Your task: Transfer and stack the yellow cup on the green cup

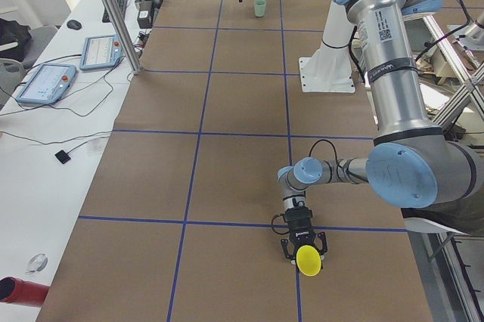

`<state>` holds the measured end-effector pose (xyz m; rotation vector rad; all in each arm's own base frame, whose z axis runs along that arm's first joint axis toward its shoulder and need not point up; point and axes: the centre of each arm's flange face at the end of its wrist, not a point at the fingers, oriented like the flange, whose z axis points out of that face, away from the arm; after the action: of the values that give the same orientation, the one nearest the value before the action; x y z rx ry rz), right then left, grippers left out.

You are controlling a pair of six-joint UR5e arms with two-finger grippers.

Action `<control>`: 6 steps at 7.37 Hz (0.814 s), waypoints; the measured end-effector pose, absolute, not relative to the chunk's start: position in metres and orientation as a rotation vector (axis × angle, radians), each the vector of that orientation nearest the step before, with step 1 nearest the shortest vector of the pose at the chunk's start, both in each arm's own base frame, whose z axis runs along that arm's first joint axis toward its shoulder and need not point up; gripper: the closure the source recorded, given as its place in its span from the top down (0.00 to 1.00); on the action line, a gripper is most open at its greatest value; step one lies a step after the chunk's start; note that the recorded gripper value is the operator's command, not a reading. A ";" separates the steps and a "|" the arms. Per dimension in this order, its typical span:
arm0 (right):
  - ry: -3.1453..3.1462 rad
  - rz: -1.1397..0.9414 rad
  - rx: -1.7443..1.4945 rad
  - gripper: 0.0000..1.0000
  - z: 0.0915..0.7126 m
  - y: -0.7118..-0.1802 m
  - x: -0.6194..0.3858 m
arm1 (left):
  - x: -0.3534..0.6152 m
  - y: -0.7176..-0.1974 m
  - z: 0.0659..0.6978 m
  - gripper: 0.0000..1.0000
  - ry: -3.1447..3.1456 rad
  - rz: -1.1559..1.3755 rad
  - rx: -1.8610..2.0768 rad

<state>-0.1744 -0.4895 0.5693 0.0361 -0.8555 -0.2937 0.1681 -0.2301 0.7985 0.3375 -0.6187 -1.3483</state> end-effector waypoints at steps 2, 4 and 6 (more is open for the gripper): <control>-0.860 -0.297 0.050 1.00 0.561 -0.489 -0.174 | 0.196 -0.287 0.766 0.23 -0.478 -1.246 0.478; -0.860 -0.297 0.049 1.00 0.561 -0.489 -0.174 | 0.230 -0.390 0.699 0.23 -0.248 -1.124 0.624; -0.853 -0.292 0.033 1.00 0.570 -0.497 -0.178 | 0.243 -0.478 0.665 0.23 -0.068 -0.980 0.736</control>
<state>-0.1784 -0.4968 0.5699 0.0326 -0.8534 -0.2920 0.2435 -0.4778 0.6647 0.7365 -0.0680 -0.9798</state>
